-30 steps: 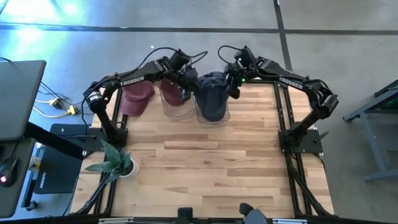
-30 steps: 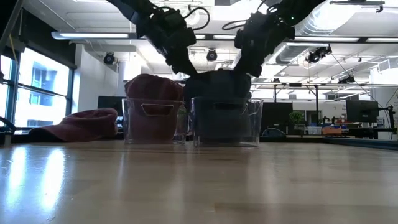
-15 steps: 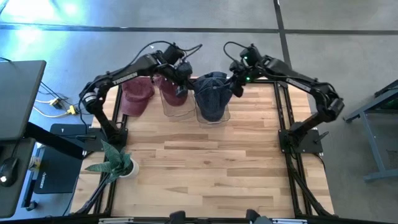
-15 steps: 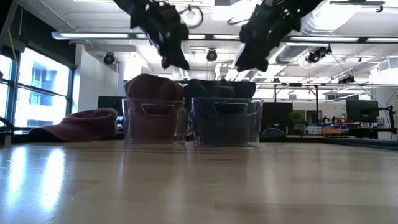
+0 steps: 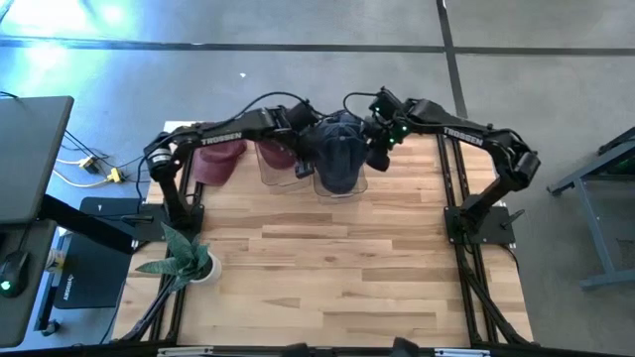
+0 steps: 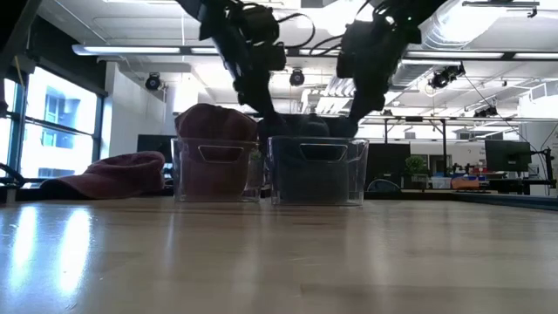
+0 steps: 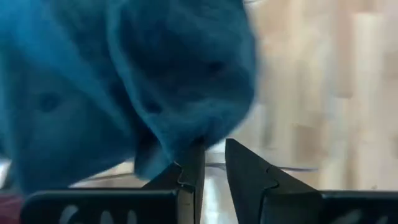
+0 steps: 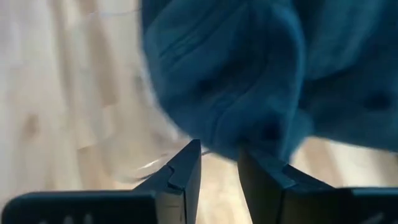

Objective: Pick & Place hat
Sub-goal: Put the blue cap into the right bin, then put the red cap into the left bin

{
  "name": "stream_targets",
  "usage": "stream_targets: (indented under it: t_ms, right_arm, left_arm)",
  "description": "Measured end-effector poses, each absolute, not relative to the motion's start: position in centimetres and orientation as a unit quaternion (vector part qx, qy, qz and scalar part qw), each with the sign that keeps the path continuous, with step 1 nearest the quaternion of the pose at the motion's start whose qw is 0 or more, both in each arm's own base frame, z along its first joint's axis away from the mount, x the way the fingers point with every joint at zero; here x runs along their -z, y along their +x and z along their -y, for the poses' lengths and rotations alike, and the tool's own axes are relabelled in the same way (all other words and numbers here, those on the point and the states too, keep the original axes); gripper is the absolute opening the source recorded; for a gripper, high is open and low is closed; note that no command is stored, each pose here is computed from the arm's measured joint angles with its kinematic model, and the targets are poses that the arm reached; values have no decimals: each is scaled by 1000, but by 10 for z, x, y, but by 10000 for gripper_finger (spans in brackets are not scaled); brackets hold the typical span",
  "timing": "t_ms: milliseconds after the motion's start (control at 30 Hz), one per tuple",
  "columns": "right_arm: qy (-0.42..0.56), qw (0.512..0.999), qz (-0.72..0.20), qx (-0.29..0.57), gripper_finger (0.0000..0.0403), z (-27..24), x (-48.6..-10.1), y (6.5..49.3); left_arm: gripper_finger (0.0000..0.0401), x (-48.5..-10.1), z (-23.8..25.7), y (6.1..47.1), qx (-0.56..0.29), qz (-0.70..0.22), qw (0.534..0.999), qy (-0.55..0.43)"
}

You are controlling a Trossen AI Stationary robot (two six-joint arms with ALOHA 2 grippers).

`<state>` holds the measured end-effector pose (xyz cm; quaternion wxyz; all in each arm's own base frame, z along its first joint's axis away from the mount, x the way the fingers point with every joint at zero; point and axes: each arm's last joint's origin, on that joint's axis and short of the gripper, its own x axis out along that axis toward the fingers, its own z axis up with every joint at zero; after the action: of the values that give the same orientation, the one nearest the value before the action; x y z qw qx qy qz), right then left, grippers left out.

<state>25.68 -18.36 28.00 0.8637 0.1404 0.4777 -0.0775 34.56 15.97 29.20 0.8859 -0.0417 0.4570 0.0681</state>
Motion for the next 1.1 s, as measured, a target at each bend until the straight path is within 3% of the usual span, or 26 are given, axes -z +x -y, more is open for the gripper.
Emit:
stream_targets:
  t_ms: [200, 767, 933, 1100]
  right_arm:
    - [134, 868, -463, 123, 94, 187, -285, 257]
    - [102, 914, -366, 142, 94, 178, -326, 247]
    - [92, 921, -356, 126, 94, 179, -326, 249]
    - [80, 922, -358, 121, 94, 179, -326, 249]
  left_arm:
    - [59, -287, -170, 349, -168, -459, 871, -35]
    - [60, -354, -132, 291, -171, -429, 878, -124]
    - [60, -359, -126, 255, -231, -511, 820, -116]
    - [75, -351, -154, 214, -318, -578, 721, -212]
